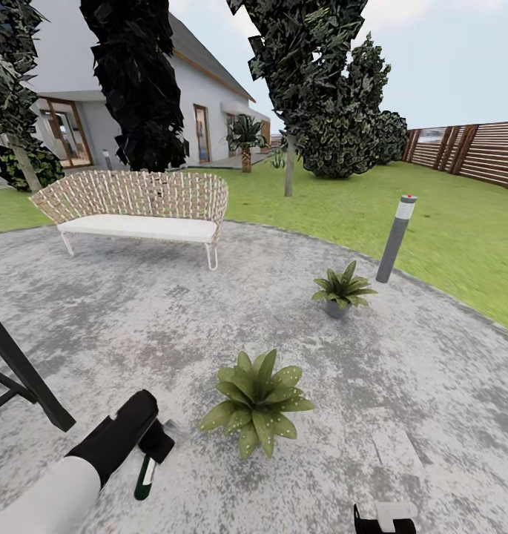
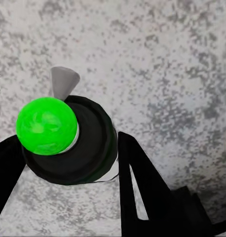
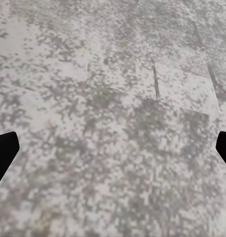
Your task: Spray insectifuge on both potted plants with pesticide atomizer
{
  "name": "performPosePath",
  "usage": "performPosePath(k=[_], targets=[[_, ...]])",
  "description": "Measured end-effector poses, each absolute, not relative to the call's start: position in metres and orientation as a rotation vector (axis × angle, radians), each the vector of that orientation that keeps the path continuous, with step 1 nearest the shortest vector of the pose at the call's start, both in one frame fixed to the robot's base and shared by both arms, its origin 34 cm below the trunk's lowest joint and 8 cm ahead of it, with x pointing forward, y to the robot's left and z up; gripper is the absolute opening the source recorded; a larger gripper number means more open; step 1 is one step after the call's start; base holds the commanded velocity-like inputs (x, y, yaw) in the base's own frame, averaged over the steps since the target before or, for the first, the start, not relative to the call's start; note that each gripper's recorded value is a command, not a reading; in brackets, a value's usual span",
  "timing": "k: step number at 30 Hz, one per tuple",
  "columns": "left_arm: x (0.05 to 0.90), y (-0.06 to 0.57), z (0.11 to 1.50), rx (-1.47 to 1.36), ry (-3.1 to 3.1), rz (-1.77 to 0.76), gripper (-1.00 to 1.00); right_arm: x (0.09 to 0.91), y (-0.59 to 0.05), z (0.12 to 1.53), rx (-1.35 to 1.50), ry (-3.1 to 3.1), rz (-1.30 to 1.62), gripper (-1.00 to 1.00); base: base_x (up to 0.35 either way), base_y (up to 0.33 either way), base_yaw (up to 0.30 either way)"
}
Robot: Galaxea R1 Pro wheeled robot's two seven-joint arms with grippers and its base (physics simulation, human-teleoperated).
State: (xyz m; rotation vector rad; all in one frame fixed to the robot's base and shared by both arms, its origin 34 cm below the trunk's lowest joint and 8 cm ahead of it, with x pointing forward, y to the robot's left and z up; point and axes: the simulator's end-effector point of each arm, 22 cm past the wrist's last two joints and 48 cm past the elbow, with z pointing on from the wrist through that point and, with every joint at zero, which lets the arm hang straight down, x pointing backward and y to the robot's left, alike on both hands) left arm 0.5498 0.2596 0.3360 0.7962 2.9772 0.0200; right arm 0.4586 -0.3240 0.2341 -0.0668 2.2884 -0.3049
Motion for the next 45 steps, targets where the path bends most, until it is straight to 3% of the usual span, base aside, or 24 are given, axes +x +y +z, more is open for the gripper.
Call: performPosePath(k=[14, 20, 25, 31, 45], targets=[[0.582, 0.279, 0.360, 0.873, 2.924, 0.215, -1.00, 0.459, -0.324, 0.234, -0.066, 2.288, -0.306, 1.00, 0.031, 0.014, 0.000], [0.582, 0.273, 0.359, 0.879, 2.928, 0.192, -1.00, 0.458, -0.325, 0.234, -0.064, 2.288, -0.307, 1.00, 0.110, 0.030, 0.000], [0.558, 0.256, 0.354, 0.944, 2.978, 0.006, -1.00, 0.459, -0.323, 0.234, -0.064, 2.288, -0.304, 1.00, 0.004, 0.001, 0.000], [0.551, 0.252, 0.350, 1.151, 2.948, 0.134, -1.00, 0.459, -0.323, 0.234, -0.064, 2.287, -0.304, 1.00, 0.000, 0.000, -0.080], [0.551, 0.263, 0.352, 1.162, 2.956, 0.194, -1.00, 0.459, -0.323, 0.234, -0.059, 2.288, -0.306, 1.00, -0.035, 0.053, -0.130]])
